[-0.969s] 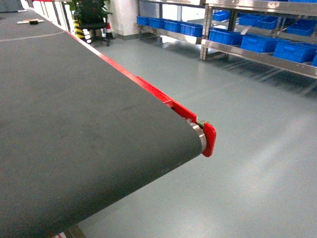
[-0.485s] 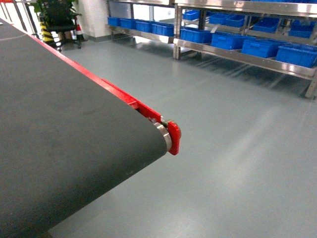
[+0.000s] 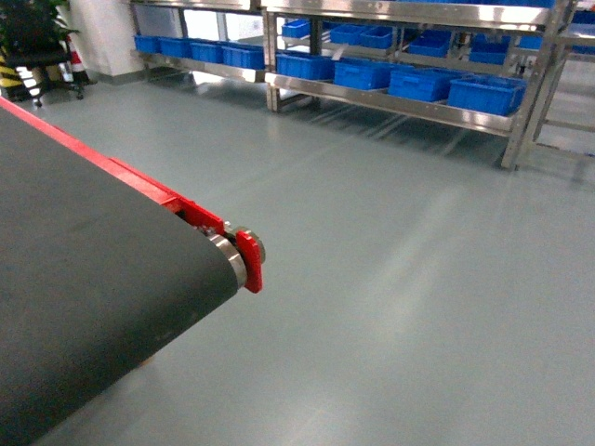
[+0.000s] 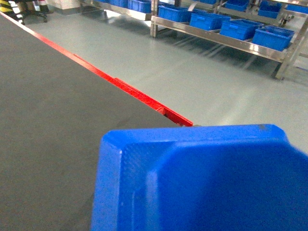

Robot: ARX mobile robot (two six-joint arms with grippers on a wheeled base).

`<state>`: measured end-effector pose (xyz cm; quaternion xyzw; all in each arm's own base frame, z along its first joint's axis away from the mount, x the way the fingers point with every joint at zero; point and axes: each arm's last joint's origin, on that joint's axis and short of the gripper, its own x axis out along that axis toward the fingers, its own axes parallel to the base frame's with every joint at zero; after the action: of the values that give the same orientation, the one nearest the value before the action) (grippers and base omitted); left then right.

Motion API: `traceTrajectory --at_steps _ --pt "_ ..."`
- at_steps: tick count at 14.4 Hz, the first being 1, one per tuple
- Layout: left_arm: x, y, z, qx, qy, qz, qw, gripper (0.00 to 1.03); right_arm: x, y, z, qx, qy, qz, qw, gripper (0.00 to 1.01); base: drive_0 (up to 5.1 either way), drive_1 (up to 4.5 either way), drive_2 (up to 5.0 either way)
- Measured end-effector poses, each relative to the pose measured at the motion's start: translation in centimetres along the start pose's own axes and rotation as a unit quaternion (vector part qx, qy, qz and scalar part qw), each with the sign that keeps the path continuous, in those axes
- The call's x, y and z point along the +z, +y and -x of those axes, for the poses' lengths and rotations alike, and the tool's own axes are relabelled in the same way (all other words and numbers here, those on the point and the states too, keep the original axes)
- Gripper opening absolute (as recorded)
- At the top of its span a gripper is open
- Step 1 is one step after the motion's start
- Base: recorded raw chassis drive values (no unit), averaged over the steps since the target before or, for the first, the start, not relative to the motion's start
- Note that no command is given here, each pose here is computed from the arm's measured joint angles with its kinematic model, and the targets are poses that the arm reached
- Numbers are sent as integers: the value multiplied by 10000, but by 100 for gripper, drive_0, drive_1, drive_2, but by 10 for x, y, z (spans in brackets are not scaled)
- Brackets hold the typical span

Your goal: Pick blue part to blue bin on bottom shelf

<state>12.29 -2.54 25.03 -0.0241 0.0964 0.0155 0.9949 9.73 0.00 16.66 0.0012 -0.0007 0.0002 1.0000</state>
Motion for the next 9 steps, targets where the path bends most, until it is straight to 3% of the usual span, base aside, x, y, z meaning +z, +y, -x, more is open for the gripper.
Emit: traceTrajectory --at_steps 9 --pt "0 0 0 0 4 -1 10000 44 0 0 0 0 0 0 10000 98 -153 -153 -153"
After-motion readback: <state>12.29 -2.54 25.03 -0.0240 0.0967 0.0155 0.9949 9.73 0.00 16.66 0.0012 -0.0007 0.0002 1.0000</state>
